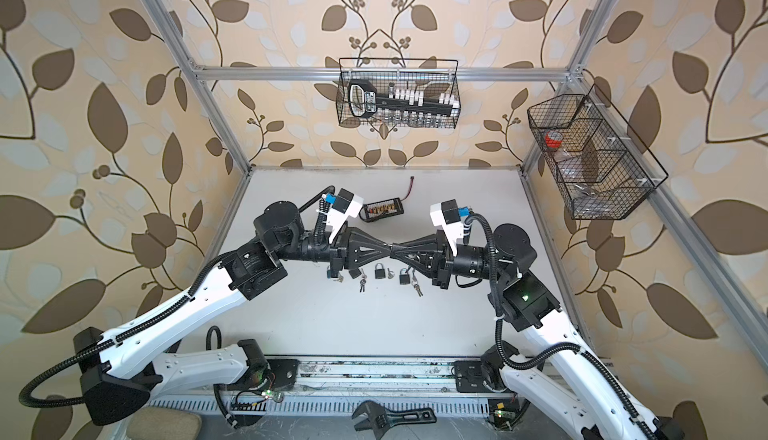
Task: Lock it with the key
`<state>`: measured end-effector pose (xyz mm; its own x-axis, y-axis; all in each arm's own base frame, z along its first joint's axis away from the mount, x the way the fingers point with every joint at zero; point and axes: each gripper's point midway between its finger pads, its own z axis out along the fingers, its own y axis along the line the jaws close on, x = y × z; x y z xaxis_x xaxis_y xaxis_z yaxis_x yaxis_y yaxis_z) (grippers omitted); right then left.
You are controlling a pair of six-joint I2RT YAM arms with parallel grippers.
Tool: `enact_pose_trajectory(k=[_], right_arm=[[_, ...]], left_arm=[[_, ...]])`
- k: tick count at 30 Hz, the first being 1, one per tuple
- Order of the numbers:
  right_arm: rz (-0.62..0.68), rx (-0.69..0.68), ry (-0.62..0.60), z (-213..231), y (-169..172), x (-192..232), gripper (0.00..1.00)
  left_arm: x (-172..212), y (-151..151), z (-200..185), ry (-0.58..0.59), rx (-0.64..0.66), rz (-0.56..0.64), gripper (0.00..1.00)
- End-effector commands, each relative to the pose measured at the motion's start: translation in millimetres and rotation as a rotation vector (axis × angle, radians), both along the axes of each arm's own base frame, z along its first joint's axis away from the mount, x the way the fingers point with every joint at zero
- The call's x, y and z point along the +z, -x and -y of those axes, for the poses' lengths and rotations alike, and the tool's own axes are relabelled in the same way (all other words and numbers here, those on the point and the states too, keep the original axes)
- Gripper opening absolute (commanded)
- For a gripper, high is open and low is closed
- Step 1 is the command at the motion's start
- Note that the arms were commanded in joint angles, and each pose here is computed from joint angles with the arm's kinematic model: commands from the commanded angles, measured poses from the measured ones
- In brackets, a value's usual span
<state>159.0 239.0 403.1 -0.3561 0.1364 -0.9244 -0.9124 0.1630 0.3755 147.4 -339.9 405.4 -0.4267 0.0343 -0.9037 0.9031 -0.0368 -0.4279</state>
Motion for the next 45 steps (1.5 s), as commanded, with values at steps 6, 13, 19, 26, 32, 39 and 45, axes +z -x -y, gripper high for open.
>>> enact_pose_trajectory(k=[6,13,19,26,32,39,45], right_arm=[[0.065,-0.017,0.012,-3.2,-0.1,4.9,0.0],[0.09,-0.039,0.057,2.3,3.9,-4.3,0.0],[0.102,-0.023,0.059,2.5,8.0,-1.9,0.0],[0.104,-0.002,0.056,1.9,12.1,1.1,0.0],[0.104,-0.001,0.05,3.1,14.0,3.8,0.0],[0.098,0.0,0.05,2.9,13.7,3.4,0.0],[0.097,-0.006,0.057,2.4,11.7,0.6,0.0]], left_arm=[[-17.9,18.7,17.2,-0.007,-0.046,0.002,0.0],[1.9,12.3,-14.8,0.031,0.051,0.044,0.0],[14.9,17.5,-29.5,0.039,0.086,0.087,0.33],[16.9,18.2,-34.7,0.03,0.106,0.1,0.4],[8.5,15.8,-29.5,0.015,0.094,0.079,0.38],[7.0,14.1,-24.8,0.015,0.079,0.072,0.17],[6.0,13.9,-24.4,0.012,0.079,0.07,0.0]])
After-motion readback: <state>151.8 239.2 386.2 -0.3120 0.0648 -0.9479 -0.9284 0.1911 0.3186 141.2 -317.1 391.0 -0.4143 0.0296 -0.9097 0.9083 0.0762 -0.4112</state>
